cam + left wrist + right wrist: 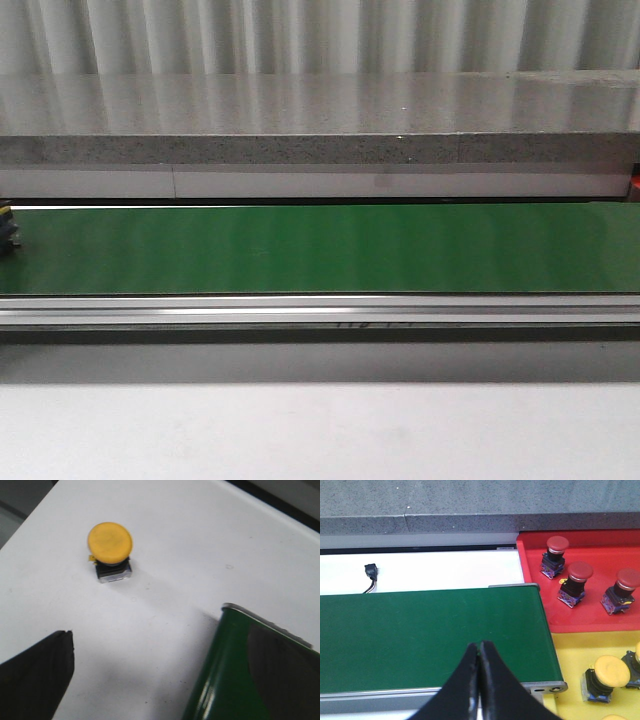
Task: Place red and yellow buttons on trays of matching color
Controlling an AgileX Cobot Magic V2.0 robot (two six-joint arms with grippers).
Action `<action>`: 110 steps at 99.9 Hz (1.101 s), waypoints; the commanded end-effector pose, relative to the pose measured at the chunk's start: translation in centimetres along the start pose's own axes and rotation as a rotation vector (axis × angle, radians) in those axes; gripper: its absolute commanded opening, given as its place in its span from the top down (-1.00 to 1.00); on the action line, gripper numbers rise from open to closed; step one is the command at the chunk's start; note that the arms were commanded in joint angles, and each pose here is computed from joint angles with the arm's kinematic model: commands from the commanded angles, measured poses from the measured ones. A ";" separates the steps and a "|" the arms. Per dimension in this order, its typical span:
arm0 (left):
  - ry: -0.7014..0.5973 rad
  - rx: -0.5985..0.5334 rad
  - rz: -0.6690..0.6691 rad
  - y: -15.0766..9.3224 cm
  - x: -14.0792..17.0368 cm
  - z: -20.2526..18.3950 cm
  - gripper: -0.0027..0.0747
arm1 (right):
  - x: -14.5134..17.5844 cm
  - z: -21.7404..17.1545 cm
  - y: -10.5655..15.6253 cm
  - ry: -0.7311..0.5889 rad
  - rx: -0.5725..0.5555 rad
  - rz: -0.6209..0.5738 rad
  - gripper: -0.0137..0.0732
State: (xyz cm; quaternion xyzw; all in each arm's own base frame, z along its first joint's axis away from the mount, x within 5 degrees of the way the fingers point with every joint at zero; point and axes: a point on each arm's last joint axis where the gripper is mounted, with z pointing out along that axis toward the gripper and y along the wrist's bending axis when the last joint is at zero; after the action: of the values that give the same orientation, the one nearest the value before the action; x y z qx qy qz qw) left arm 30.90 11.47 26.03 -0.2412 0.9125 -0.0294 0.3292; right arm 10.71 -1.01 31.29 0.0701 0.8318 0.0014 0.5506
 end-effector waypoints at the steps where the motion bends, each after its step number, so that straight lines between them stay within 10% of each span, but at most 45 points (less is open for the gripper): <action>1: -0.102 -0.001 -0.051 0.6 -2.0 -0.2 -0.80 | -1.4 -0.4 0.1 -0.096 -0.001 -0.008 0.84; 79: -0.005 0.001 -0.116 2.3 -7.6 9.8 -0.78 | -1.4 -0.4 0.1 -0.096 -0.001 -0.008 0.84; 110: 0.020 -0.002 -0.123 2.5 -7.2 10.8 -0.18 | -1.4 -0.4 0.1 -0.096 -0.001 -0.008 0.84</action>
State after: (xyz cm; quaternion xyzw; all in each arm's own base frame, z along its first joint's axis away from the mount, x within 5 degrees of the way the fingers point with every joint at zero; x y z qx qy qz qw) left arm 40.97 17.82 17.77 -0.2903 0.9193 -0.0544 0.2600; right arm 10.71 -1.01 31.29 0.0701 0.8318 0.0014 0.5506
